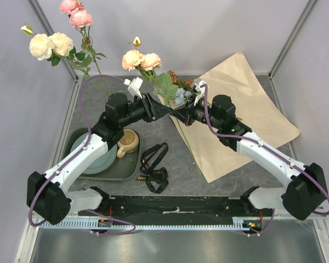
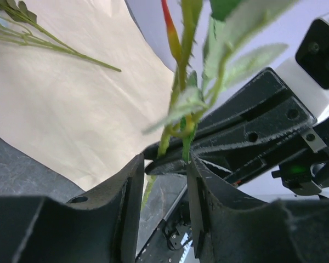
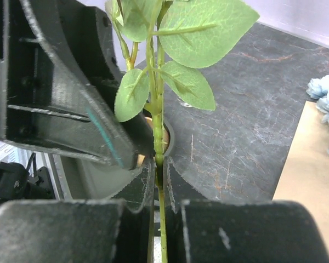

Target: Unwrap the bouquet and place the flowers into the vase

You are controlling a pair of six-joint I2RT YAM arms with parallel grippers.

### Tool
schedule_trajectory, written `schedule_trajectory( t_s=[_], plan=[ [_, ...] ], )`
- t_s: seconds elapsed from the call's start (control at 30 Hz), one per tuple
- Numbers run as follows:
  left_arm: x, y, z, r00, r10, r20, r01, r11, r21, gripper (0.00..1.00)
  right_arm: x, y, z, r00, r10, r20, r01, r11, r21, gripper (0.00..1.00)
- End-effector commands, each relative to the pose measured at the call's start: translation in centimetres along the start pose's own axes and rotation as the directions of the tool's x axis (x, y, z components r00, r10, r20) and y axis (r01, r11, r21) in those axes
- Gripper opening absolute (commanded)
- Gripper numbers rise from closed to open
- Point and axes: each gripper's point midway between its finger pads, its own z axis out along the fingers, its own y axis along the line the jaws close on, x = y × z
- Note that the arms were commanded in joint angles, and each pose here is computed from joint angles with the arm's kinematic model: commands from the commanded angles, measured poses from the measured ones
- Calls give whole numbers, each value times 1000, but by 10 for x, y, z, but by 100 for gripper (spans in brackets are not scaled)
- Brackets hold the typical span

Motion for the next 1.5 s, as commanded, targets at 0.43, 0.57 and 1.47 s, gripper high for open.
schedule_trajectory(
  t_s=[0.43,0.57,1.47],
  plan=[
    [-31,-7,11,990,112,86,-111,994,-24,37,-22,27,-9,997,-40,71,47,992,-113,0],
    [-31,-10,10,990,113,86,-111,994,-18,36,-23,28,-9,996,-41,73,49,992,-116,0],
    [-123,-65,-62,612,791,-22,-764,584,-274,2,-48,-66,-52,986,25,167,-93,906,413,90]
  ],
)
